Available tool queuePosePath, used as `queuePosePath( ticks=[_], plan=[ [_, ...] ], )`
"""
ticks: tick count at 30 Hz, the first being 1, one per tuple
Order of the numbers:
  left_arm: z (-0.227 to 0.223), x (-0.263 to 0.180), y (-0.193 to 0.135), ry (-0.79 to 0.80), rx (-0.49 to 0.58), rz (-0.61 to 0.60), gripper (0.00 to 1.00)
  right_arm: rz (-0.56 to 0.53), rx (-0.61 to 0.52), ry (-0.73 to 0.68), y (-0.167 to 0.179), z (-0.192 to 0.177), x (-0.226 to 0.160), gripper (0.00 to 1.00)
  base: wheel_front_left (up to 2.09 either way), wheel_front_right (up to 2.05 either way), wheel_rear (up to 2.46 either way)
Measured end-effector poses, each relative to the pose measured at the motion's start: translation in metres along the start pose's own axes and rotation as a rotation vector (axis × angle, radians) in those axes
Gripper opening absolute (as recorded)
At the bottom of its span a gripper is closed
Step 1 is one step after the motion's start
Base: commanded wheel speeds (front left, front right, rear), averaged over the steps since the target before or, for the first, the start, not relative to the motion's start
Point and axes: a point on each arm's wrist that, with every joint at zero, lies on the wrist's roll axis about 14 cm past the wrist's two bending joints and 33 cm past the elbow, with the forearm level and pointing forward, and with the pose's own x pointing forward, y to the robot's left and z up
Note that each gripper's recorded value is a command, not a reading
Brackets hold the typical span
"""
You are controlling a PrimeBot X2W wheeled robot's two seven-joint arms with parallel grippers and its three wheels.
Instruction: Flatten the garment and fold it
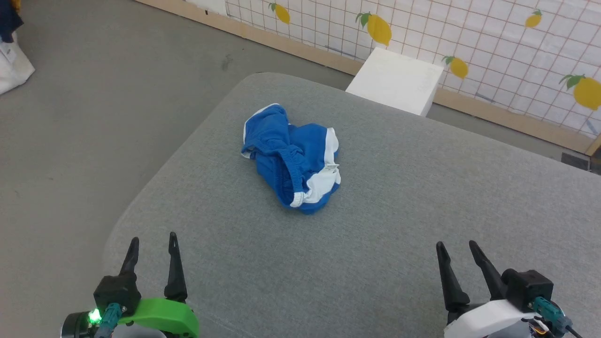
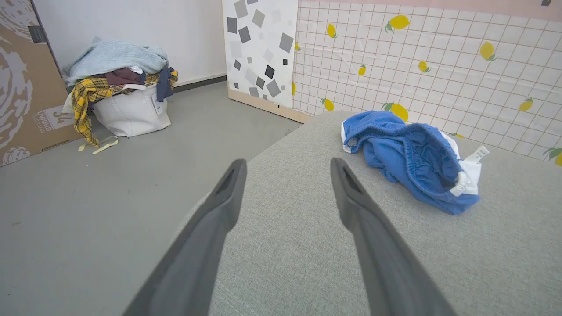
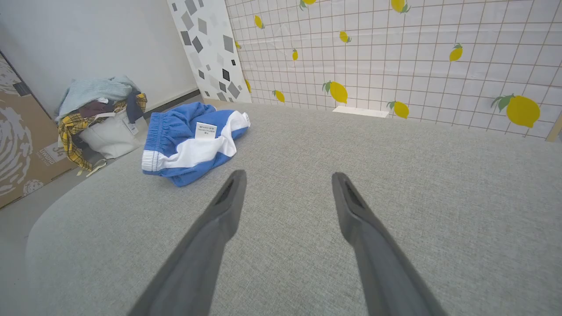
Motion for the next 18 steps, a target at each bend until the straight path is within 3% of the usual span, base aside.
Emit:
queuePosePath(
  ticks=[18],
  plan=[
    [0.0, -0.003, 0.003, -0.011, 0.013, 0.002, 1.0, 0.01, -0.072, -0.042, 0.002, 0.013, 0.0, 1.0, 0.0, 0.0, 0.0]
  ],
)
